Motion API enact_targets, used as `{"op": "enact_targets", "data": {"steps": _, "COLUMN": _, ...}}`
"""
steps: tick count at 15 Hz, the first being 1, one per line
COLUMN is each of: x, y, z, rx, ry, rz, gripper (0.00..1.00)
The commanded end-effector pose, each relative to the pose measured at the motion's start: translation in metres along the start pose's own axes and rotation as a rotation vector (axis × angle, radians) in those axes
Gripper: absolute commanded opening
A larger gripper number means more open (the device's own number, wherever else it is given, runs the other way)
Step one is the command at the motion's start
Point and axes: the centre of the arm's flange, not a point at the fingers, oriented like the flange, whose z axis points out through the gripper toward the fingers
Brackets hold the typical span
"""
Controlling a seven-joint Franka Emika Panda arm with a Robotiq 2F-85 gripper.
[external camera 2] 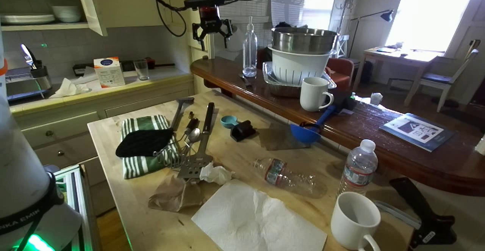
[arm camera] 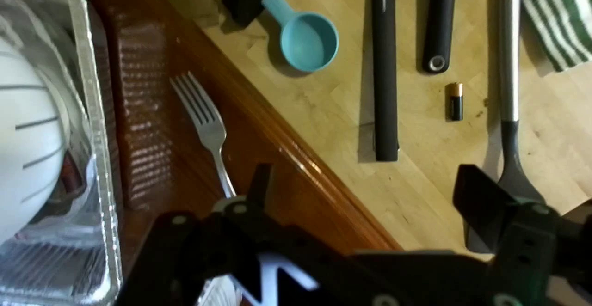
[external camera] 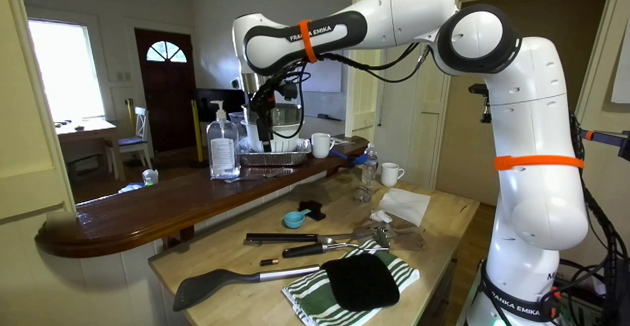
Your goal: Put the fork in the cup
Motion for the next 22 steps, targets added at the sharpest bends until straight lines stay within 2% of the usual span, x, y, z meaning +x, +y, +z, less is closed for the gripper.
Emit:
{"op": "enact_targets", "data": {"steps": 1, "x": 0.014, "y": 0.027, "z": 0.030, "rx": -0.008, "ry": 0.142, "rz": -0.117, "gripper": 1.00}}
{"op": "enact_targets", "data": {"steps": 4, "x": 0.023, "y": 0.050, "z": 0.048, "rx": -0.035, "ry": 0.189, "rz": -0.222, "gripper": 1.00}}
{"op": "enact_targets", "data": {"steps": 9, "x": 0.019, "y": 0.054, "z": 0.080, "rx": 0.017, "ry": 0.194, "rz": -0.295, "gripper": 1.00}}
{"op": "enact_targets", "data": {"steps": 13, "x": 0.021, "y": 0.052, "z": 0.096, "rx": 0.035, "ry": 0.190, "rz": -0.294, "gripper": 1.00}}
{"op": "enact_targets", "data": {"steps": 17, "x": 0.022, "y": 0.054, "z": 0.106, "rx": 0.022, "ry": 0.187, "rz": -0.282, "gripper": 1.00}}
{"op": "enact_targets", "data": {"steps": 20, "x": 0.025, "y": 0.057, "z": 0.105, "rx": -0.020, "ry": 0.173, "rz": -0.246, "gripper": 1.00}}
{"op": "enact_targets", "data": {"steps": 22, "x": 0.026, "y": 0.058, "z": 0.098, "rx": -0.075, "ry": 0.158, "rz": -0.194, "gripper": 1.00}}
